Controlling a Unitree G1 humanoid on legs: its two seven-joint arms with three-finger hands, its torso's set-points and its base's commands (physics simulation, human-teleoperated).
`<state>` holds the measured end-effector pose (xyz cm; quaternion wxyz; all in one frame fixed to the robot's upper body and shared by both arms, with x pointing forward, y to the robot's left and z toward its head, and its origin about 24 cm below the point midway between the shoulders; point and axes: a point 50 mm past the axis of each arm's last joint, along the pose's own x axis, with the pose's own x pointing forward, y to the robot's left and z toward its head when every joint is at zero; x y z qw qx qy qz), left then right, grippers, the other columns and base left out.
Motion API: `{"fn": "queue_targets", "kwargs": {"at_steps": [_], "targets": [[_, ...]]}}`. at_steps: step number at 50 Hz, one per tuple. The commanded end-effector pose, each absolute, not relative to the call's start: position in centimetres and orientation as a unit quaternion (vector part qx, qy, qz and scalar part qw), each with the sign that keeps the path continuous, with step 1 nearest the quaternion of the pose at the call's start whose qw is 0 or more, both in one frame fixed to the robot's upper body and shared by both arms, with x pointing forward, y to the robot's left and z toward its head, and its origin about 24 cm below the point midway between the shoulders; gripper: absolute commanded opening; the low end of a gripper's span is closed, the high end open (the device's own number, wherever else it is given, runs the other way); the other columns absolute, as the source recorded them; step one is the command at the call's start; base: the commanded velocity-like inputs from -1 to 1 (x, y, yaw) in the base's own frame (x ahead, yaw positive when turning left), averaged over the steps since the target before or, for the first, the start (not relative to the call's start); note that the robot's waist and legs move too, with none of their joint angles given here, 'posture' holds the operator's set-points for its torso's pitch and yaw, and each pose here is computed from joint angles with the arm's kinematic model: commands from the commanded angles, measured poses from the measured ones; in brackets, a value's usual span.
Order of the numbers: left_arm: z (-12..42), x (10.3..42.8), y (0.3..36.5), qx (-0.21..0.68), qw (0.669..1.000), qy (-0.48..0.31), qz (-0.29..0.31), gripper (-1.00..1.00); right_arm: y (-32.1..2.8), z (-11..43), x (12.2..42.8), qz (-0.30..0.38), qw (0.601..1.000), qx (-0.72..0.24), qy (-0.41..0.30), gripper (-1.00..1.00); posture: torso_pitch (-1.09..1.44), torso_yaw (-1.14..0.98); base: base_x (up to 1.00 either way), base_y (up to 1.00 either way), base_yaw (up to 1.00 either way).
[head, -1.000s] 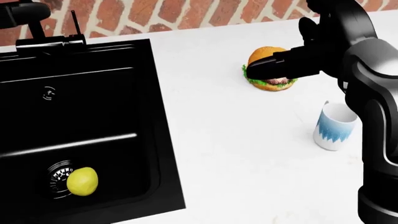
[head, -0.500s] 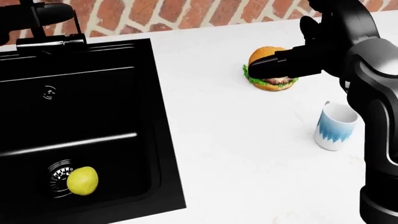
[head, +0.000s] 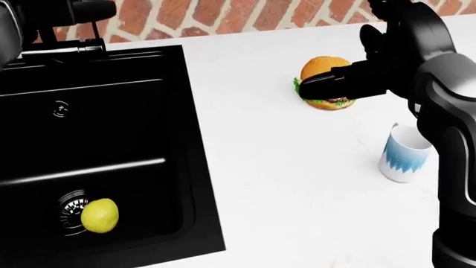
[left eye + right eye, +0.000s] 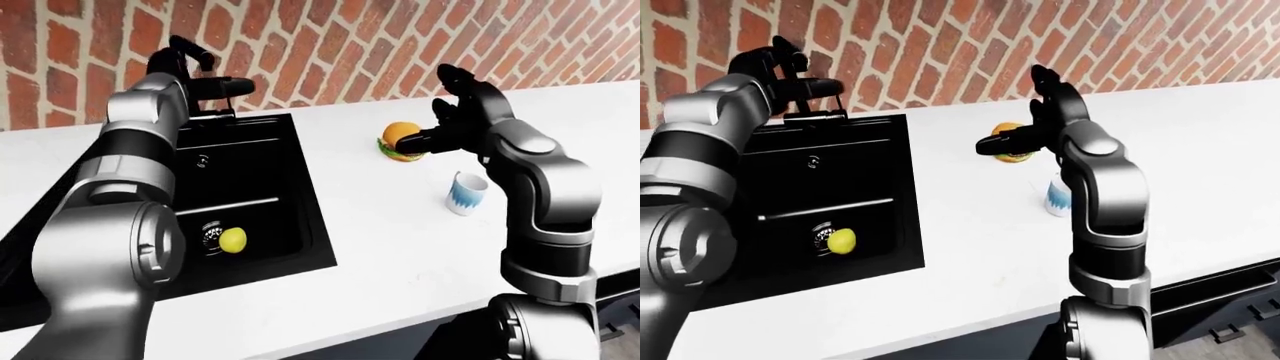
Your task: Turn the sink spout to the right.
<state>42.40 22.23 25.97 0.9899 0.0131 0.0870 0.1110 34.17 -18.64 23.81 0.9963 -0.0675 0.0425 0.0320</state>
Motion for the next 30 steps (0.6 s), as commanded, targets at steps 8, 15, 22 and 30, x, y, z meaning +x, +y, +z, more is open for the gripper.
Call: {"fn": "queue_targets", "kwargs": {"at_steps": [8, 15, 22, 30], "targets": [[28.9, 42.5, 21.0, 0.017, 0.995, 0.029, 0.096, 1.0, -18.6, 26.0, 34.0, 0.029, 0.997, -0.074, -0.006, 1.0, -0.17, 0.0, 0.0, 0.0, 0.0], [28.8, 42.6, 20.3, 0.02, 0.995, 0.03, 0.089, 1.0, -18.7, 26.2, 33.9, 0.028, 0.997, -0.074, -0.007, 1.0, -0.17, 0.0, 0.0, 0.0, 0.0], [29.1, 42.7, 19.6, 0.023, 0.996, 0.028, 0.083, 1.0, -18.8, 26.3, 33.7, 0.027, 0.997, -0.074, -0.008, 1.0, -0.17, 0.0, 0.0, 0.0, 0.0], [29.7, 42.7, 18.8, 0.026, 0.997, 0.024, 0.076, 1.0, -18.9, 26.2, 33.6, 0.026, 0.997, -0.072, -0.009, 1.0, -0.17, 0.0, 0.0, 0.0, 0.0]]}}
